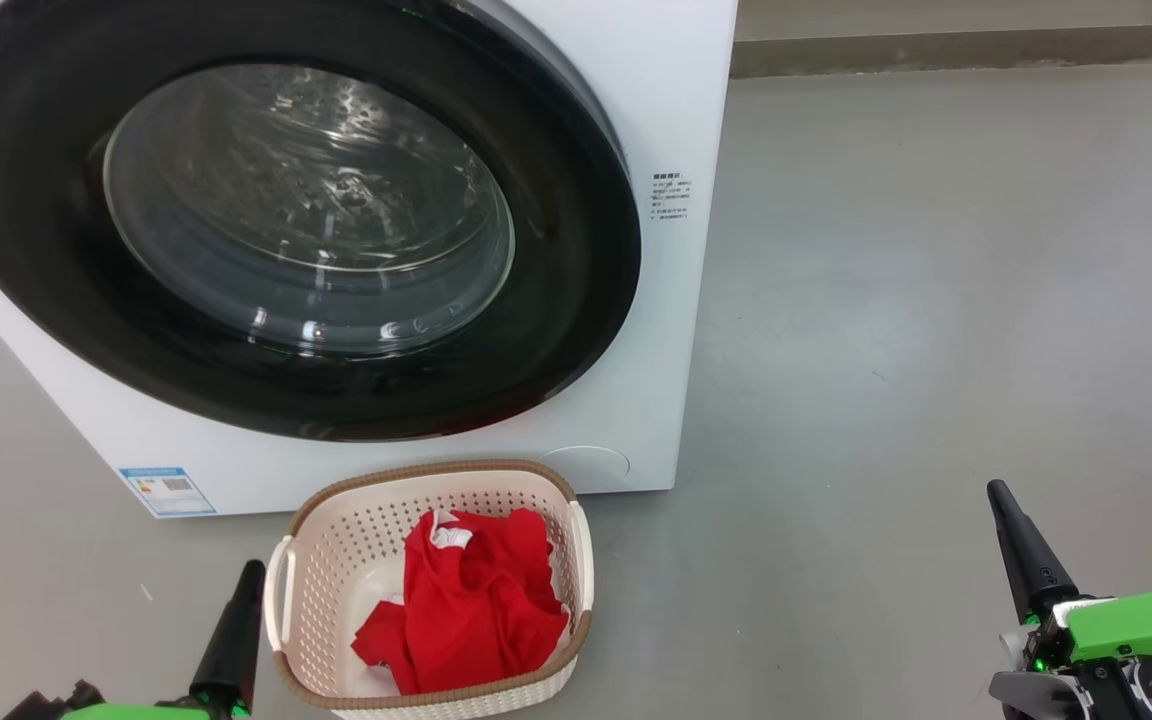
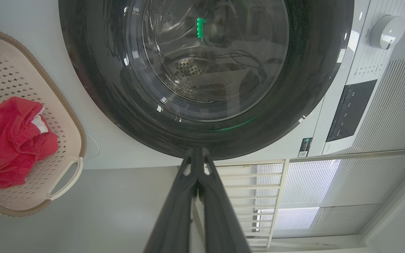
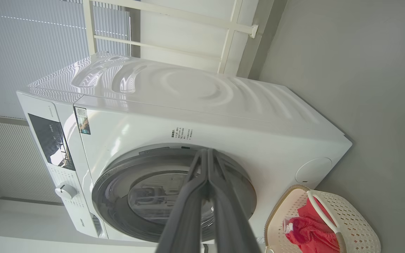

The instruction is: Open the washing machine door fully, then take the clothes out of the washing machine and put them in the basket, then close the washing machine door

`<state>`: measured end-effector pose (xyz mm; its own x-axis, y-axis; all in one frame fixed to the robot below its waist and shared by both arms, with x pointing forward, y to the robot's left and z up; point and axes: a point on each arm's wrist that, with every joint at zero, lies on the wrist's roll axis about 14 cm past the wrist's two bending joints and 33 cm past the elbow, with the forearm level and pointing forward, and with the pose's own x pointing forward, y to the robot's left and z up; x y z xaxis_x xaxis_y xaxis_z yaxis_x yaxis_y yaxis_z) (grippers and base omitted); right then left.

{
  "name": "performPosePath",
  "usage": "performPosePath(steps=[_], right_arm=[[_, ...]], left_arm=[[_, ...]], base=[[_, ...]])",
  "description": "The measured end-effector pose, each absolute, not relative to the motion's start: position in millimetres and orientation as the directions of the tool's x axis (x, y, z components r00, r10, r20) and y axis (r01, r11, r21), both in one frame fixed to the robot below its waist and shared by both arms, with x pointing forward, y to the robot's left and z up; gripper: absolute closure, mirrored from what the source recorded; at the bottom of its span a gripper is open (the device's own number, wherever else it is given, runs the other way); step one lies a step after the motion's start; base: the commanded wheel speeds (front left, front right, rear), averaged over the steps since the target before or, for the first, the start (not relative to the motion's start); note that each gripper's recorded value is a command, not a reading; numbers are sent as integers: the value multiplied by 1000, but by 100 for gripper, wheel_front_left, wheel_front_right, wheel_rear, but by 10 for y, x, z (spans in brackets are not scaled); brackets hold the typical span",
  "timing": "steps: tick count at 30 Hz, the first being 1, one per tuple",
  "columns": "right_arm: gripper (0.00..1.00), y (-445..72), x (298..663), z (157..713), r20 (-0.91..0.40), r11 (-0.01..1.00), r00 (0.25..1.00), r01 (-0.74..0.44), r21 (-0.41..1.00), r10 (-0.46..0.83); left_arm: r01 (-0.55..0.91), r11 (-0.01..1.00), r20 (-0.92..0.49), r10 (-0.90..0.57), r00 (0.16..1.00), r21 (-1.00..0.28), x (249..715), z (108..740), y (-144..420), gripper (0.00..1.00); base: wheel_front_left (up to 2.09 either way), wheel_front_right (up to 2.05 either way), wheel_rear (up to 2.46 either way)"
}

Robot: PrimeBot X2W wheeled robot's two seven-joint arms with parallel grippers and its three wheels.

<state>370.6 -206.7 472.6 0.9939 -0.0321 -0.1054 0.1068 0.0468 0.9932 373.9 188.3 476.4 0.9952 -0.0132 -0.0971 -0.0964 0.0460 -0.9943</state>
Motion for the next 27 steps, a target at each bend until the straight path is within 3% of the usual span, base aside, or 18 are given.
performPosePath(steps=[6,27], right_arm=[[100,-2060,3748,4797,-82,-3,996,82,997,-26],[100,-2059,3762,4823,-74,-6,997,74,997,-24]], left_arm=[[-74,-11,-74,-19,997,-997,3779,4833,1874,100],[-74,-14,-74,-20,997,-997,3779,4834,1874,100]], base=[[0,0,0],[0,0,0]])
